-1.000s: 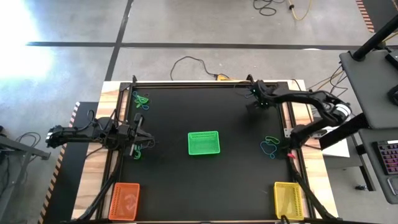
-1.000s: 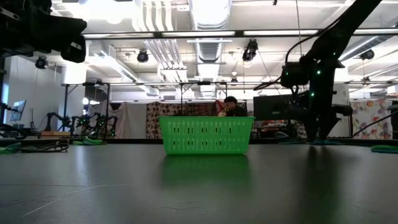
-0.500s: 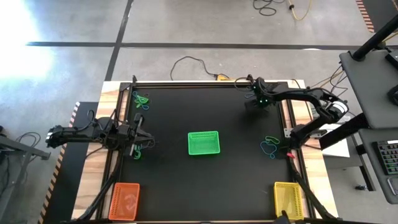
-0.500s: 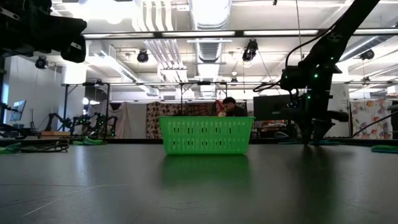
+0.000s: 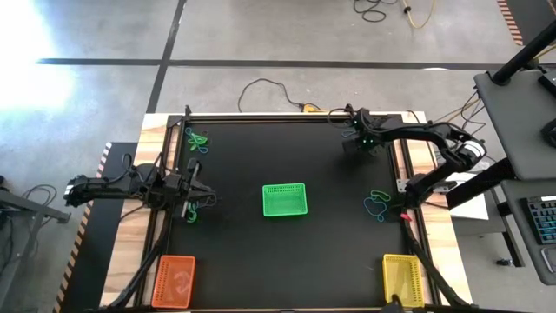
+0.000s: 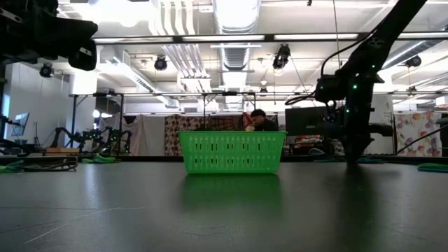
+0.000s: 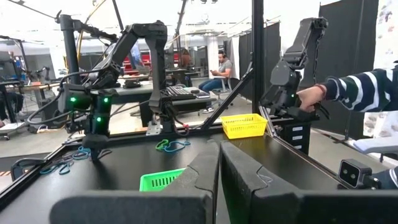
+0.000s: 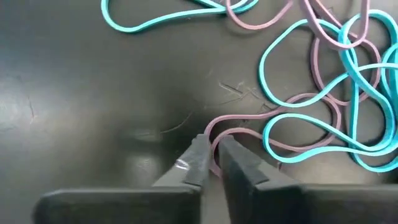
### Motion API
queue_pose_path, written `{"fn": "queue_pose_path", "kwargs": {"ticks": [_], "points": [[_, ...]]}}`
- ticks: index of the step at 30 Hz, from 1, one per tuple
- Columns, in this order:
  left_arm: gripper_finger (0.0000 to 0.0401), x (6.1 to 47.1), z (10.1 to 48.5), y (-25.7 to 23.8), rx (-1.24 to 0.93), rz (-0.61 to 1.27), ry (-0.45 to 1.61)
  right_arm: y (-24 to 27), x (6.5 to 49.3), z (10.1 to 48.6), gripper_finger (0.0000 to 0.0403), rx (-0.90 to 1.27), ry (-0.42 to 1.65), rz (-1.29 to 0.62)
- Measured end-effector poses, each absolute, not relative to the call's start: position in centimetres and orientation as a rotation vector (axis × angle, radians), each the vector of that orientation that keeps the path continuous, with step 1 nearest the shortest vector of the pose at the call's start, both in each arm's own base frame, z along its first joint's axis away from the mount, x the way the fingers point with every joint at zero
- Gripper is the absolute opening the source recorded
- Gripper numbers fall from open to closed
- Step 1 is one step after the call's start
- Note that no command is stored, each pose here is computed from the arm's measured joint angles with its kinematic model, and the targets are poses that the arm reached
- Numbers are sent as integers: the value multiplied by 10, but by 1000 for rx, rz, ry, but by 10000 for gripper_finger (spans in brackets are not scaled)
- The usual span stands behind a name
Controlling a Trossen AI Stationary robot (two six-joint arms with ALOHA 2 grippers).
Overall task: Sort rubber bands into baskets
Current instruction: Put the violet rubber band into the green basket
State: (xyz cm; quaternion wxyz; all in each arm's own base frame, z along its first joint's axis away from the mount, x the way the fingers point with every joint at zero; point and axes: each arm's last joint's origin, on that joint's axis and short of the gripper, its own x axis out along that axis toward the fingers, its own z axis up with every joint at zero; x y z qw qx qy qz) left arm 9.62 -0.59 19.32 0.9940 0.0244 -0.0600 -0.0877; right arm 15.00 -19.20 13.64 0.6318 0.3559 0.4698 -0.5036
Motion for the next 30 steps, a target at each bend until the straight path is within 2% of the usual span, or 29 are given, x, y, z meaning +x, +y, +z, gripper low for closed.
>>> {"fn": "queue_pose_path", "kwargs": {"ticks": [9, 15, 25, 30], "points": [[0, 96, 193, -6, 49, -176, -120, -181, 158, 139, 12, 769, 1110, -1106], [0, 96, 193, -6, 49, -176, -120, -160, 177, 151, 12, 727, 1059, -1027], [0, 96, 193, -6, 49, -176, -120, -106, 226, 162, 12, 557, 964, -726], [0, 96, 193, -6, 49, -176, -120, -86, 239, 155, 12, 472, 1005, -593]]}}
